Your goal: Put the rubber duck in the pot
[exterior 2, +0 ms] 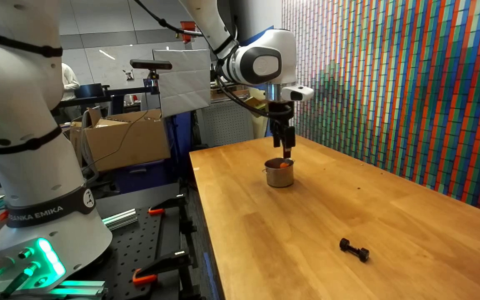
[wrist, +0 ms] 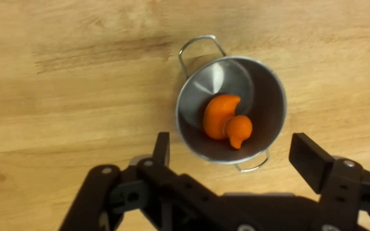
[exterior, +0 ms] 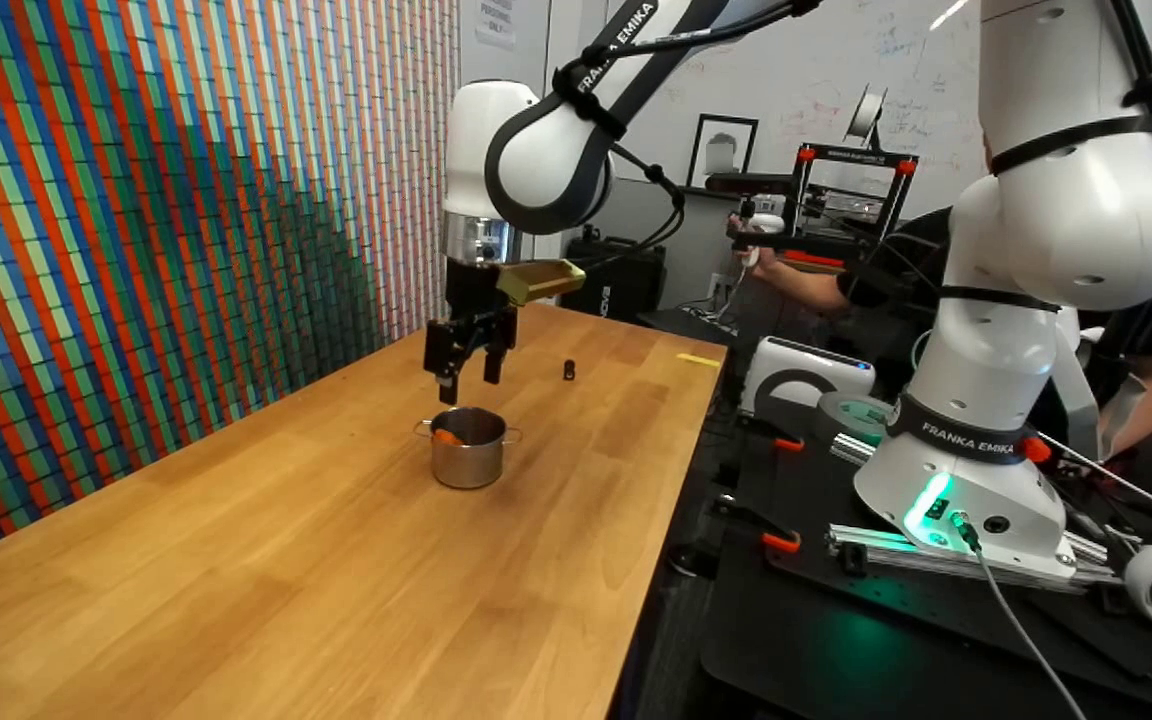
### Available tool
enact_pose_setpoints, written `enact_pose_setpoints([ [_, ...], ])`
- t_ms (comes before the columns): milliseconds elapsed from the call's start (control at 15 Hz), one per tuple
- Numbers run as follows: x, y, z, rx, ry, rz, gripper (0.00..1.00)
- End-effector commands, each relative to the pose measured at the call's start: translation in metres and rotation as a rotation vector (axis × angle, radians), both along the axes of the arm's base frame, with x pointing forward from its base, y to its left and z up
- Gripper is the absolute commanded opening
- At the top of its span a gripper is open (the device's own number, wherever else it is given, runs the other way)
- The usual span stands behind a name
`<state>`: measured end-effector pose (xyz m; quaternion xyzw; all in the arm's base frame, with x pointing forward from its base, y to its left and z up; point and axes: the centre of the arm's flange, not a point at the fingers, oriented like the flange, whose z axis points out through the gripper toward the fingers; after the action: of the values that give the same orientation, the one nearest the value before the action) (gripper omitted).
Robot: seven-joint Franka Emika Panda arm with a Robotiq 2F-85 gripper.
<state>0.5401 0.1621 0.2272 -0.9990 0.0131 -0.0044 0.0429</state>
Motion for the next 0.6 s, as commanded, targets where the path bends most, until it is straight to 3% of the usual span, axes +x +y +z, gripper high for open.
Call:
enact_pose_setpoints([
  [0,0.025,-0.037,0.049,-0.052,-0.044,-0.004,1.0],
  [400,0.016,-0.095,0.143,-0.102,-0.023,0.011,1.0],
  [533,-0.002,-0.106,0.17,-0.101,0.048,0.038,1.0],
])
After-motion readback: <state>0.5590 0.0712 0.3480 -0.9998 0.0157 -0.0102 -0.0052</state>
